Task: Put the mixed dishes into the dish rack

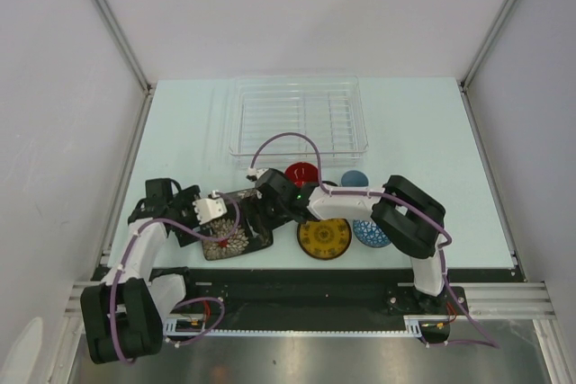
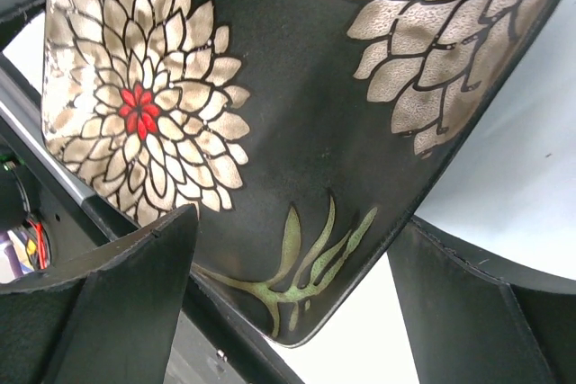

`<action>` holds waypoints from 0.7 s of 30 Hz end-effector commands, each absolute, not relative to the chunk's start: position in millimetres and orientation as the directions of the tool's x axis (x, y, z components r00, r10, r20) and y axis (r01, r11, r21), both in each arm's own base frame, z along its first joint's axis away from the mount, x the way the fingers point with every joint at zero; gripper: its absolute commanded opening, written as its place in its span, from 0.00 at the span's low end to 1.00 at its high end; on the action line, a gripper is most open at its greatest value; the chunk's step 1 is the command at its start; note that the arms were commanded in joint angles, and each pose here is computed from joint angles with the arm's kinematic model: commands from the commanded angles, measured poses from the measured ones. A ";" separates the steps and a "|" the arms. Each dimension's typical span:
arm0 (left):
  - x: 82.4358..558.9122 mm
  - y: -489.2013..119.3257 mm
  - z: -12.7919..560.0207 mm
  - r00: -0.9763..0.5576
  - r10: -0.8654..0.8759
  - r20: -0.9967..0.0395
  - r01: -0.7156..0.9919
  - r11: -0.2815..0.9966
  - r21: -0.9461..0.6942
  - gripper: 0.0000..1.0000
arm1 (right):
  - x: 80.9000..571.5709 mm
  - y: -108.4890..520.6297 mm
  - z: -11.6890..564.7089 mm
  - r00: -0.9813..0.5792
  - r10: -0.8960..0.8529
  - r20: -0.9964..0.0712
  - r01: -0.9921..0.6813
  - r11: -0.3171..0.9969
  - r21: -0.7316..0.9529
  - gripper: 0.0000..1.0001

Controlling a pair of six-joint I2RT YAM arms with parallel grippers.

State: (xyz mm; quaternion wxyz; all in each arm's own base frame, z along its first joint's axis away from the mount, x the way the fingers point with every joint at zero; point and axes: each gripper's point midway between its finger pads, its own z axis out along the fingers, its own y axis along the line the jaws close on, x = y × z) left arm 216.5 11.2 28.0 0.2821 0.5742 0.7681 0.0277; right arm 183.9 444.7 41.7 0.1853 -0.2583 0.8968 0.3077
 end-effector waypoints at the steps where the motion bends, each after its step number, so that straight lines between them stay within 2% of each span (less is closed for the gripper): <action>1: 215.1 -17.4 25.0 -0.212 0.815 -0.539 0.884 0.395 0.250 1.00 | 191.6 492.9 80.7 -0.770 -0.270 -0.578 -0.619 0.539 0.572 0.88; 21: 220.3 -17.1 18.3 -0.268 0.797 -0.541 0.885 0.425 0.188 1.00 | 183.2 517.8 212.9 -0.703 -0.102 -0.704 -0.702 0.263 0.662 0.83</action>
